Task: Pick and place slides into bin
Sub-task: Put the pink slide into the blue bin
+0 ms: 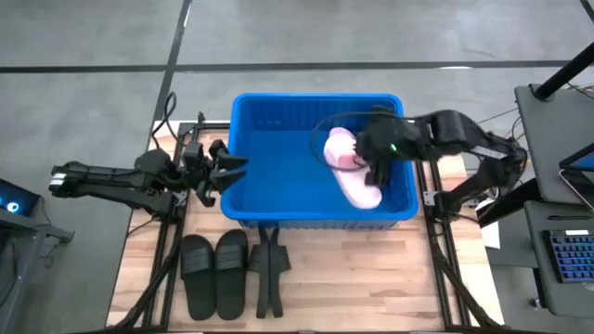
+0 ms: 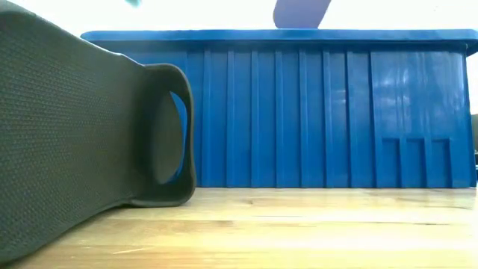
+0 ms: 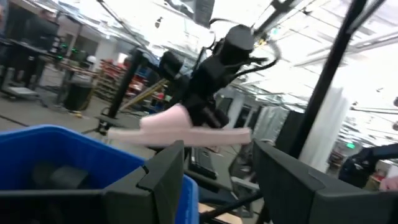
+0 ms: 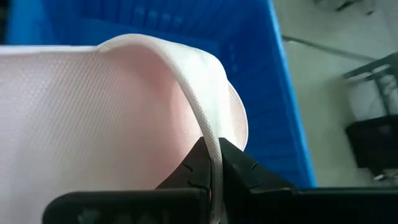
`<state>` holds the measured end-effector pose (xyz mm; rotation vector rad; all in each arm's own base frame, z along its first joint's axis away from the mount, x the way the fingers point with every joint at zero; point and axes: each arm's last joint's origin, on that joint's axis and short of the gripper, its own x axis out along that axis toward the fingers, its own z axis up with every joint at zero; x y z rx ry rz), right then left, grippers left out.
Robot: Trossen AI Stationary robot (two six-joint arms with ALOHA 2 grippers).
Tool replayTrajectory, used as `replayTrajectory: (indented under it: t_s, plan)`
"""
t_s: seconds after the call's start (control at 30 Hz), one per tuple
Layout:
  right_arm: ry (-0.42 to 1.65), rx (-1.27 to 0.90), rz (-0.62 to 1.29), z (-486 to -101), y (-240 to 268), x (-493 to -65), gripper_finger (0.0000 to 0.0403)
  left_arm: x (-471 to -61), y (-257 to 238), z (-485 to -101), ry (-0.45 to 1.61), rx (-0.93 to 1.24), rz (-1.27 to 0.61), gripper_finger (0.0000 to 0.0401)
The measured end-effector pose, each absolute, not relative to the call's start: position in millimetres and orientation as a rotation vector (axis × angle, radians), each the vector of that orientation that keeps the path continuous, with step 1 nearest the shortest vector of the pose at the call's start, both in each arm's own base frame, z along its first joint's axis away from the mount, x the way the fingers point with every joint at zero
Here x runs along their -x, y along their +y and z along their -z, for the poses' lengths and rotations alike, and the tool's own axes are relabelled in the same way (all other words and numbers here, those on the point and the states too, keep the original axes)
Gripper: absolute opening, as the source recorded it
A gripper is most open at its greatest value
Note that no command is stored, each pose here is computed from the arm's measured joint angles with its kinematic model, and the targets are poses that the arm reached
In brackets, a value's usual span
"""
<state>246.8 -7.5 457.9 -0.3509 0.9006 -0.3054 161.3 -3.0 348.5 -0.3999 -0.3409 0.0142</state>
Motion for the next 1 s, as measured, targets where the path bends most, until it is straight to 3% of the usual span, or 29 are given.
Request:
replayTrajectory:
  t_s: [0.53,0.8,1.0]
  plan:
    - [0.919,0.499,0.383,-326.2,-129.4,-255.7,0.0009,-164.2,3.0,-345.5,-0.361,0.429,-0.230,0.0176]
    - [1.057,0.645,0.429,-263.1,-150.3,-253.1,0.0009,-166.3,3.0,-343.8,-0.351,0.428,-0.234,0.0176]
    - [1.079,0.706,0.439,-244.4,-152.0,-251.5,0.0009,-170.0,3.3,-341.6,-0.341,0.427,-0.252,0.0176]
